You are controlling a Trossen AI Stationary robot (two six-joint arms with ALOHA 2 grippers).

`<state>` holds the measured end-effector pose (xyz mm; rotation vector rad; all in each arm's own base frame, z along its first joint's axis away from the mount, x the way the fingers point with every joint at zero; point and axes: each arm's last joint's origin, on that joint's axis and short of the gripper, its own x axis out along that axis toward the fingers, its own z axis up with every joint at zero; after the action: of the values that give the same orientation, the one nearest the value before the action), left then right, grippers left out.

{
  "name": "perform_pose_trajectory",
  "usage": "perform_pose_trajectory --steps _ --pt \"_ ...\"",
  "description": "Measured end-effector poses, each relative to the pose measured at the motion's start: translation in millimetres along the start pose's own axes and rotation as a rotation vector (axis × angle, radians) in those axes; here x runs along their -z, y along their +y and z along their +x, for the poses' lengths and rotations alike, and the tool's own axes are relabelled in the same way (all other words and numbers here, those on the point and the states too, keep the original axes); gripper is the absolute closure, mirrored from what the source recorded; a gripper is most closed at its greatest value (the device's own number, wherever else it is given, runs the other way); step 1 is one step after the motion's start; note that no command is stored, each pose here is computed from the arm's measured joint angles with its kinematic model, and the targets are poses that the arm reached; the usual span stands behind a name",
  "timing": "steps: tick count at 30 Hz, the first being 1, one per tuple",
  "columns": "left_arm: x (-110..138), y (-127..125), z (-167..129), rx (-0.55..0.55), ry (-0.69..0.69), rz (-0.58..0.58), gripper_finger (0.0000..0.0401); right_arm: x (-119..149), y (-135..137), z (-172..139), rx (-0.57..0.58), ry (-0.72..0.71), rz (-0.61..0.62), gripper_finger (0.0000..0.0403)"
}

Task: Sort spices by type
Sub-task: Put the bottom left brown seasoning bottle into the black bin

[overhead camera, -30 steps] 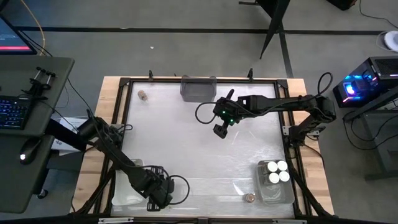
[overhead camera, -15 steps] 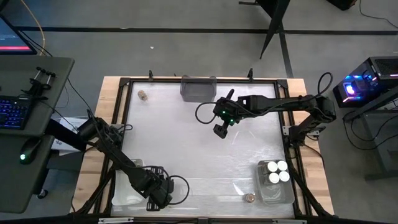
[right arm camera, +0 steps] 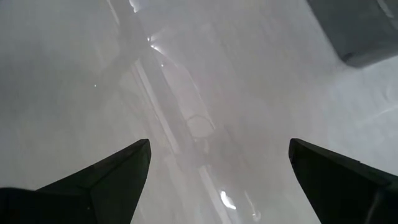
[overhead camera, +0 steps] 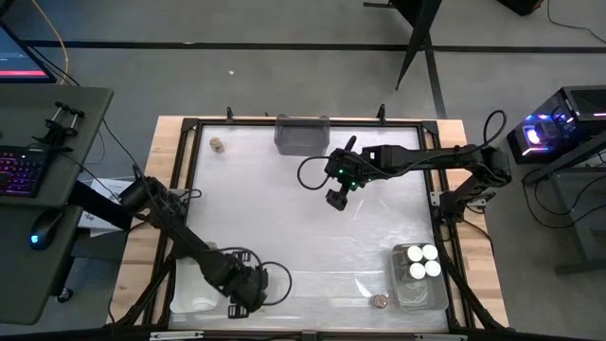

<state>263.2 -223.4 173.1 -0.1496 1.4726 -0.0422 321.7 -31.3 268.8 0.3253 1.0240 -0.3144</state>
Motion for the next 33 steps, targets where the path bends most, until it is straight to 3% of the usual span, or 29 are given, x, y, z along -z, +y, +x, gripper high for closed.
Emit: perform_pose_trajectory --steps 4,9,13,18,22,25,29,33 --pt "-12 17 -23 0.025 -0.011 -0.034 0.0260 1 0 -3 -0.006 0.004 -0.013 0.0025" --pt "-30 61 -91 -0.041 -0.202 -0.047 0.0260 2 -2 -27 -0.020 -0.052 -0.014 0.0025" --pt "-40 124 -146 -0.174 -0.383 -0.079 0.0260 4 -6 -57 -0.003 -0.157 0.062 0.0025" --pt "-58 237 -177 -0.352 -0.502 -0.162 0.0260 5 -12 -80 0.011 -0.256 0.189 0.0025" --pt "-70 331 -177 -0.371 -0.591 -0.229 0.0260 5 -16 -81 0.036 -0.266 0.288 0.0025" --pt "-73 383 -165 -0.413 -0.560 -0.187 0.0260 4 -19 -75 0.060 -0.254 0.374 0.0025" --pt "-84 432 -154 -0.468 -0.477 -0.115 0.0260 2 -20 -63 0.090 -0.231 0.474 0.0025" --pt "-99 460 -131 -0.445 -0.361 -0.056 0.0260 -1 -20 -47 0.111 -0.196 0.530 0.0025"
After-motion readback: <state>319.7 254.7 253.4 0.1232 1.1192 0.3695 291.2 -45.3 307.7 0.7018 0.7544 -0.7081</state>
